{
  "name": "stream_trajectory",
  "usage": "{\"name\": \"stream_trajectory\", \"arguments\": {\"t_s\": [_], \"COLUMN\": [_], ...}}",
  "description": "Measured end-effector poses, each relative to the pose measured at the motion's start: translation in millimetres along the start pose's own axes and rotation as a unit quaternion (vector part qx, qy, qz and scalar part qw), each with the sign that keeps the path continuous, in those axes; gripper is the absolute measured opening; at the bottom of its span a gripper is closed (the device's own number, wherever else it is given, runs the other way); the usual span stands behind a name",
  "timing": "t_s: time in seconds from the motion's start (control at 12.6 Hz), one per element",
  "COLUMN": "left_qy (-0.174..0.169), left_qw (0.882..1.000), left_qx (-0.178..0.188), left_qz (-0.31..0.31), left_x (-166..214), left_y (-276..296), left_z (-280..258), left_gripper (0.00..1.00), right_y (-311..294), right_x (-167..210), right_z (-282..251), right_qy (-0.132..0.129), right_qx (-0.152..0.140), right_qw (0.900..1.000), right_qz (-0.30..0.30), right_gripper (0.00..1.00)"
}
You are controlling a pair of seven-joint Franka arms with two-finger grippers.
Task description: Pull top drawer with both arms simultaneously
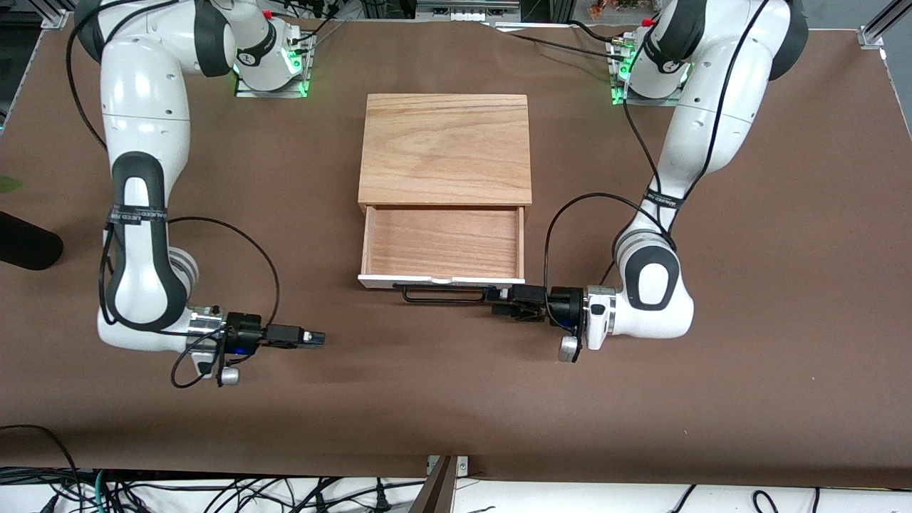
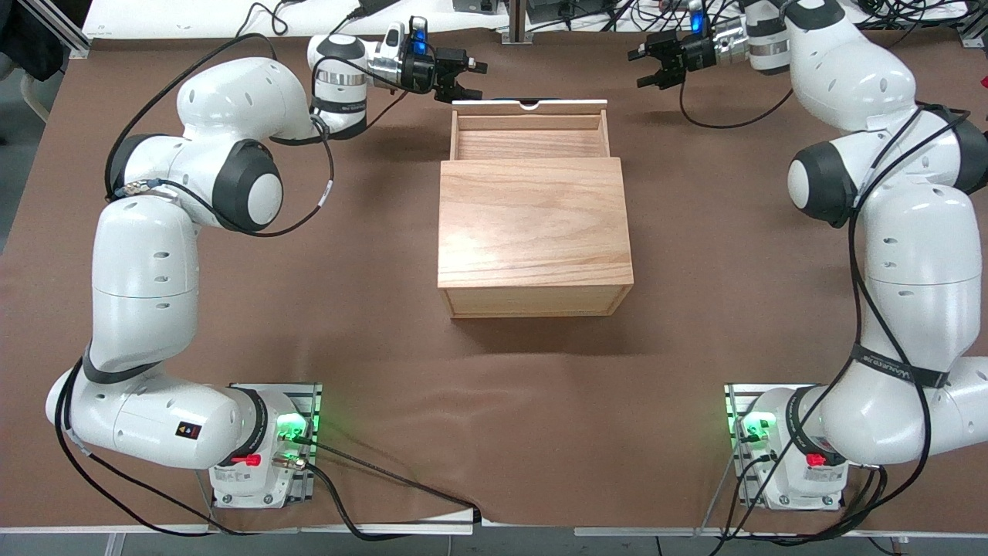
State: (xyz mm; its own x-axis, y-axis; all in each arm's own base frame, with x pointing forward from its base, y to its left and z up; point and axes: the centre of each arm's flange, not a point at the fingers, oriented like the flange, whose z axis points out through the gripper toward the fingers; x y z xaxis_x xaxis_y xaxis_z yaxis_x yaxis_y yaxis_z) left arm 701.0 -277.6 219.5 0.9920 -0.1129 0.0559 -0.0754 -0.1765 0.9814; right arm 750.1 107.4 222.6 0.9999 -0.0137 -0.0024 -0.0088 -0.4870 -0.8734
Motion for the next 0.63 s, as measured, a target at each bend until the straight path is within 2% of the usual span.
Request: {"name": "stream_trajectory", "arguments": {"t_s": [0.16,0.4,0.47,0.63], "left_qy": [-0.012,-0.052,-0.065,-0.092], "left_qw": [0.999,0.987,0.979,0.952], "left_qx": [0.044,0.144,0.185,0.279], "left_qz": [0.011,0.039,0.048,0.08], "left_x": [6.2,15.1,16.6,16.9], "left_y": [10.0,44.4,60.5,93.5], "left_z": [-19.8,-48.6,-59.2,-87.4], "left_gripper": [1.0,1.0,1.0,1.0], "right_y": [-16.1,-37.7,-42.4,-52.8], "right_x": [0.9,-1.9,-3.0,-5.7], "right_z": [-21.1,-43.5,-49.4,-59.7], "right_qy": [-0.013,-0.032,-0.036,-0.041], "right_qx": [-0.054,-0.135,-0.16,-0.218], "right_qw": [0.998,0.99,0.986,0.974], "right_qz": [0.005,0.019,0.026,0.045], "right_gripper": [1.0,1.0,1.0,1.0]}}
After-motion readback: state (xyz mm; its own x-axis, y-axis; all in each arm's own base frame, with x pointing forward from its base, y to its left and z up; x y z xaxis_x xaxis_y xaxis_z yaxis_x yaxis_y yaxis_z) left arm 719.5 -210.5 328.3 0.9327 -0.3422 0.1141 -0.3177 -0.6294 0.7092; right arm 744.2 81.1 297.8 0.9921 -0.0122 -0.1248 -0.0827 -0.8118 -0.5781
